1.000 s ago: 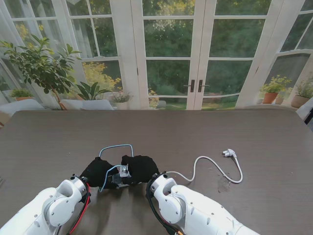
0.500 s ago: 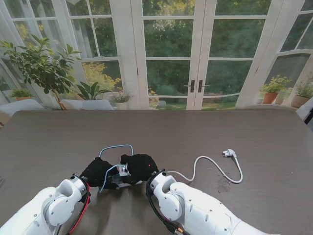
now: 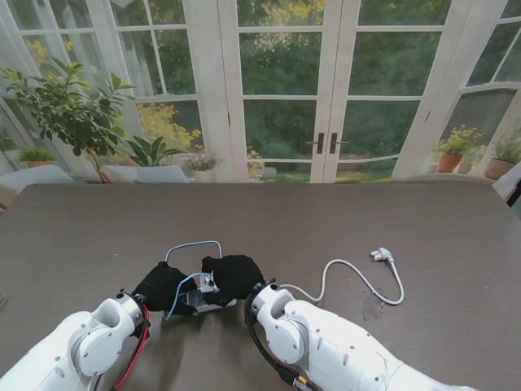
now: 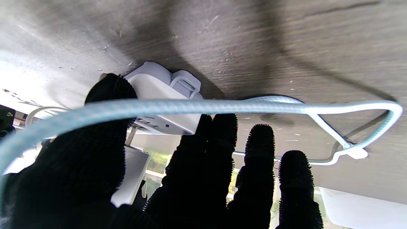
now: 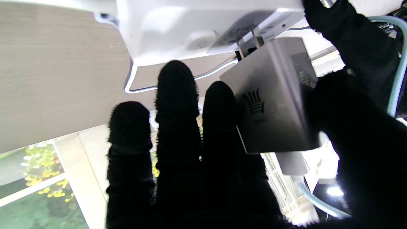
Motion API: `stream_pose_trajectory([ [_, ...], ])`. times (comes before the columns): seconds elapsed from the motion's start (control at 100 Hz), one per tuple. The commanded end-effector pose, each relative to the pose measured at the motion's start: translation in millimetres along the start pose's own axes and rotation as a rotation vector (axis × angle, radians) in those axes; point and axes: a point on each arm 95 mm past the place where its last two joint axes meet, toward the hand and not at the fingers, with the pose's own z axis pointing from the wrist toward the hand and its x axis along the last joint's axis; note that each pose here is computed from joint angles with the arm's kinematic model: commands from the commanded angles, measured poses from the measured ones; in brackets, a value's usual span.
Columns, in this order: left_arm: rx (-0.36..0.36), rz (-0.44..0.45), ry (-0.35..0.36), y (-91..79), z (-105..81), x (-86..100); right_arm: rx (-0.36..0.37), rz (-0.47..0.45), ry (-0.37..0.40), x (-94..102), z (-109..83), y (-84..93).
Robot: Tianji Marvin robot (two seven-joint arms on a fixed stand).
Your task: Set up the charging station
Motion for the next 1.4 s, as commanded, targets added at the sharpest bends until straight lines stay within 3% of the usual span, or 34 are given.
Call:
stream_pose_trajectory([
  [0.0,-0.058,-0.004,-0.009,15.2,-5.3,-2.7,0.024,-0.006,0.009,2.7,-0.6,-5.8],
  [0.38,-0.053,-0.008,-0.007,14.6,-6.2,-3.3,0.044,-0.022,0.021,1.1,-2.3,-14.3],
  [1.01,-0.053,-0.004,-0.005,13.4,-7.2,-4.0,0.058,-0.129,0.051,-2.2,-2.0,-10.5],
  [1.39,-0.049,-0.007,0.002,12.4,-6.2,-5.3,0.059,-0.149,0.042,-0.5,-3.6,-6.7],
])
